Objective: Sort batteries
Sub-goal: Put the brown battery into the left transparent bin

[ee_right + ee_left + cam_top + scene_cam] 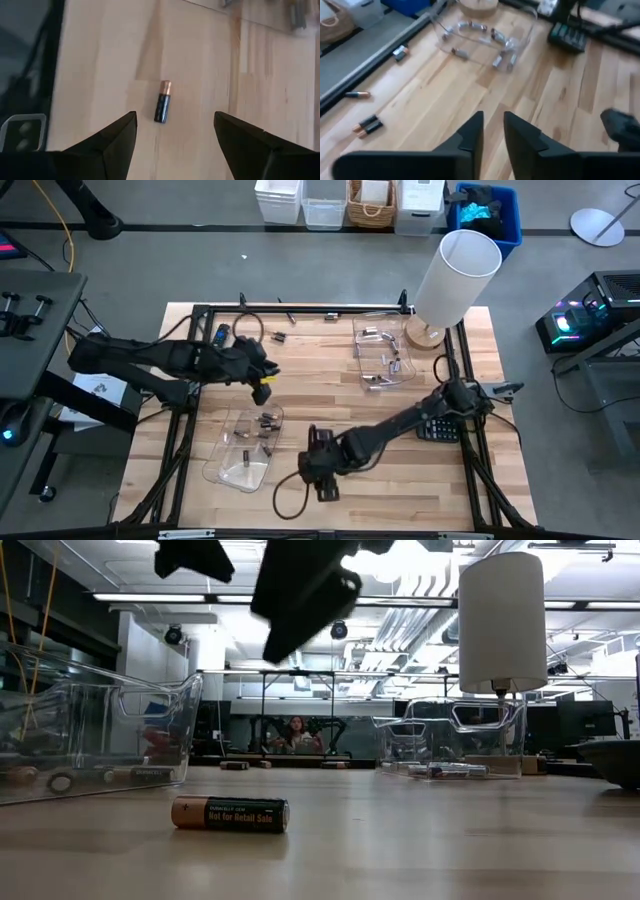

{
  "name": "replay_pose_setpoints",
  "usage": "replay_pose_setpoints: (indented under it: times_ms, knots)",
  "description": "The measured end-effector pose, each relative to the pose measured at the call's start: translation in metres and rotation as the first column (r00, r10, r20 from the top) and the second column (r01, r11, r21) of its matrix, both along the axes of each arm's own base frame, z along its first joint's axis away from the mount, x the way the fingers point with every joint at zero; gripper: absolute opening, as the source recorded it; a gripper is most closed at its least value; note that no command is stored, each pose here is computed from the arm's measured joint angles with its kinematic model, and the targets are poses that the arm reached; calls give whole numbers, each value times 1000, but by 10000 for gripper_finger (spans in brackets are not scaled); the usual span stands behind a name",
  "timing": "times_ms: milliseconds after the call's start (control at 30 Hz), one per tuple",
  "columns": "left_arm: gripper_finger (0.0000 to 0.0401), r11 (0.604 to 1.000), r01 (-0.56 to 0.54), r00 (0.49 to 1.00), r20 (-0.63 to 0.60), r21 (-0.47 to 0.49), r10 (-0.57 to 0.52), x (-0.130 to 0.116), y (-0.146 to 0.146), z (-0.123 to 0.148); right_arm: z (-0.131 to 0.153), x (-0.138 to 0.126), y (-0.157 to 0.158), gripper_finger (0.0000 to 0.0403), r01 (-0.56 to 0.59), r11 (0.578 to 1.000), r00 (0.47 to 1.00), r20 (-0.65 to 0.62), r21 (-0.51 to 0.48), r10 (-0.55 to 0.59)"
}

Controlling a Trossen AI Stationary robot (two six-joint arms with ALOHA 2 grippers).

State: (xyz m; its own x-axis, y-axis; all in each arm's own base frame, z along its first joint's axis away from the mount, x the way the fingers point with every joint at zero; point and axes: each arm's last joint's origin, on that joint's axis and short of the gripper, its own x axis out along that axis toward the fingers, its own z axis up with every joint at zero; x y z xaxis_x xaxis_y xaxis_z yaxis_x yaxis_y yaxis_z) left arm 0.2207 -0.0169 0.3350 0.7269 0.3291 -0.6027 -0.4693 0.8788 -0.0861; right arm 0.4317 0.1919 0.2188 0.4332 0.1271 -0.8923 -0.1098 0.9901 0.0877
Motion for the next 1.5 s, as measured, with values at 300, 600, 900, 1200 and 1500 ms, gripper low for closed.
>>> replay_pose_setpoints:
  times_ms: [300,600,900,1200,1500]
  knots:
    - [159,982,151,981,-103,-115,-163,21,-8,-21,-11,-3,20,259,149,988,988,54,-38,-147]
    - [179,940,319,924,-179,-119,-337,9,-28,-22,-61,7,26,259,138,988,990,13,-64,-137]
    - [170,957,259,965,-12,-130,-263,-31,-78,-21,-68,4,27,254,8,996,999,-52,-86,-13]
    - [170,988,110,988,116,-105,-97,-51,-105,-28,-92,7,28,152,-10,992,997,-77,-127,0]
    - [170,988,58,987,160,-146,-34,-54,-108,-27,-93,15,29,121,-17,995,999,-30,-95,14]
